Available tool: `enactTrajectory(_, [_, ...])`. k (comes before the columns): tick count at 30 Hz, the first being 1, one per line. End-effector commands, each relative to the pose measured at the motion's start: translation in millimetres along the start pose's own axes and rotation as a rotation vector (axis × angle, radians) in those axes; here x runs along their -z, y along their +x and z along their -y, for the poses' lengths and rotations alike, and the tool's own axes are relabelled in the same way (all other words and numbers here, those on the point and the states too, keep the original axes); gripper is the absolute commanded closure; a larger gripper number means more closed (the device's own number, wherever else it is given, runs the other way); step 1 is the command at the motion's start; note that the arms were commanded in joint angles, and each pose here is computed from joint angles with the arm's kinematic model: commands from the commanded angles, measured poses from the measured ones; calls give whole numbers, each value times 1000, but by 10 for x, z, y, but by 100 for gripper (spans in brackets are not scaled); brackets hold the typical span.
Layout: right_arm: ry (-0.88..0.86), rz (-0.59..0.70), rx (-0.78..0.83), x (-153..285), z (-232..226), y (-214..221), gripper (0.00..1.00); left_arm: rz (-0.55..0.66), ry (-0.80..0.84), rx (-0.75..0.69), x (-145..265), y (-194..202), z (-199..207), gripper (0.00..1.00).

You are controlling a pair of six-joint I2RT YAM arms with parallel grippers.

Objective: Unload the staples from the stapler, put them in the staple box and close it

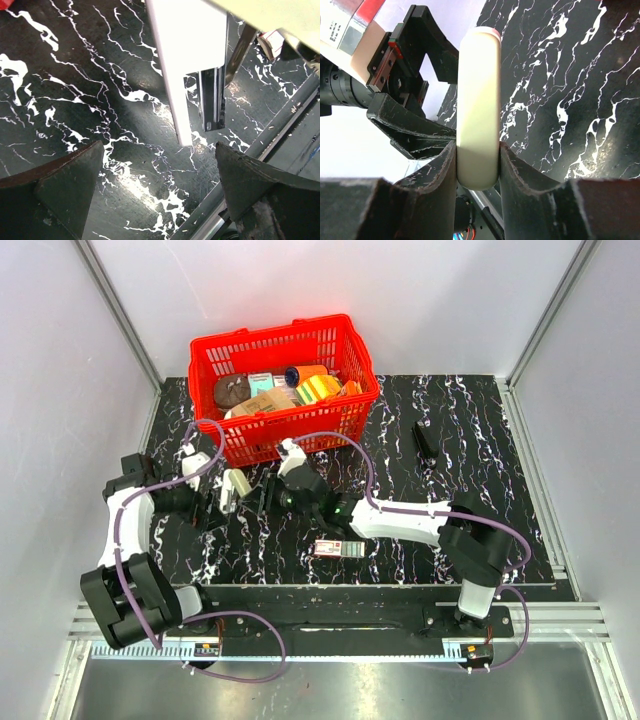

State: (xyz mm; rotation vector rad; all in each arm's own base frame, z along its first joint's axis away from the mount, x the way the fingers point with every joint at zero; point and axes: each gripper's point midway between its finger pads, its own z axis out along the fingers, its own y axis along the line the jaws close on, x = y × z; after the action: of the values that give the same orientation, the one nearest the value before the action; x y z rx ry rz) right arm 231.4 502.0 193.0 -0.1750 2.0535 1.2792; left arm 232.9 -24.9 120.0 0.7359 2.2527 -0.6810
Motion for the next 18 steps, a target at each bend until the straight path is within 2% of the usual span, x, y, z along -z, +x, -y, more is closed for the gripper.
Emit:
enactTrajectory(1, [-154,59,-69,131,-449,-269,100,69,63,-89,33,-190,64,2])
enactTrajectory(3, [-163,60,-75,138,-470,-275,100,58,71,-97,24,-158,67,7])
enactTrajectory(10, [-205,27,-85,150,-554,-226,100,26,72,-101,29,-128,20,39])
enactTrajectory(18, [-227,-33,-118,140,-526,-61,100,57,66,-136,67,-215,47,53])
